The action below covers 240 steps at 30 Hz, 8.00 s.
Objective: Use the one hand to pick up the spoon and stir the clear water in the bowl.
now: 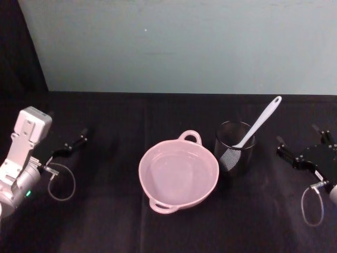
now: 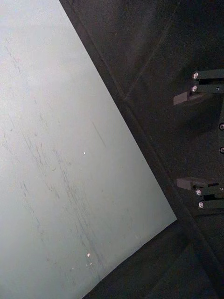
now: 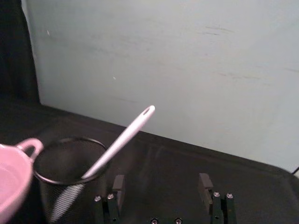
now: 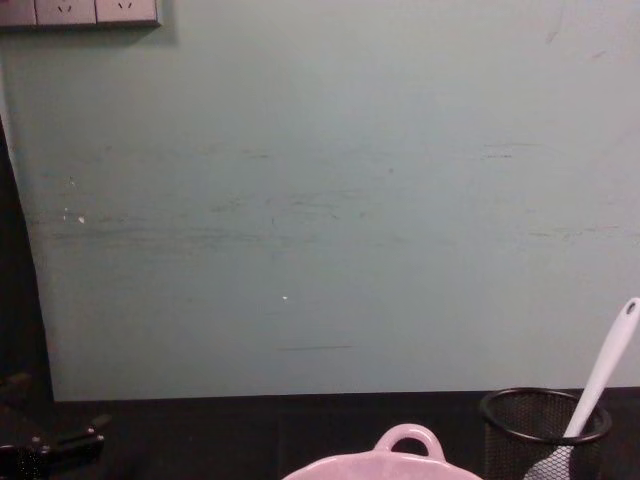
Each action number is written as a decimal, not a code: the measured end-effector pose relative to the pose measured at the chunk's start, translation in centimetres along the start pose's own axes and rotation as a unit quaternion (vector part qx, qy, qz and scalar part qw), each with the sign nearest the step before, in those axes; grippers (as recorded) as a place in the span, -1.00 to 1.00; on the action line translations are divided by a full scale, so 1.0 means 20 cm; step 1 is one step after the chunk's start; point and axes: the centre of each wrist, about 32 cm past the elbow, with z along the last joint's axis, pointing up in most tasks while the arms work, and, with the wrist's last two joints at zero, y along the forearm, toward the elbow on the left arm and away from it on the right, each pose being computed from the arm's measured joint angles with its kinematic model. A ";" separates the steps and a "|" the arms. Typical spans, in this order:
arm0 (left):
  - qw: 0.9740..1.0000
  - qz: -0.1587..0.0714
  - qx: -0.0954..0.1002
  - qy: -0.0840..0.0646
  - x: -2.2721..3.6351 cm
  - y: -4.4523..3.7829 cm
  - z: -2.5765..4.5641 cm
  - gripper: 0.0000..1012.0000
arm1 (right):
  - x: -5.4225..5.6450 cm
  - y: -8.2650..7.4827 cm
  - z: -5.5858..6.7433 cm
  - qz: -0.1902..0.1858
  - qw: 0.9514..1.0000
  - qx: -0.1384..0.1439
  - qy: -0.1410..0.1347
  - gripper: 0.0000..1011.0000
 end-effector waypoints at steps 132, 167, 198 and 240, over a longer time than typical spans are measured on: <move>1.000 0.000 0.000 0.000 0.000 0.000 0.000 0.99 | 0.07 0.25 0.60 0.215 0.963 0.129 0.096 -0.78; 1.000 0.000 0.000 0.000 0.000 0.000 0.000 0.99 | -0.41 0.40 0.26 0.341 0.926 0.105 0.126 -0.78; 1.000 0.000 0.000 0.000 0.000 0.000 0.000 0.99 | -0.29 0.36 0.21 0.270 0.953 0.110 0.087 -0.78; 1.000 0.000 0.000 0.000 0.000 0.000 0.000 0.99 | -0.32 0.42 0.18 0.243 0.956 0.131 0.099 -0.78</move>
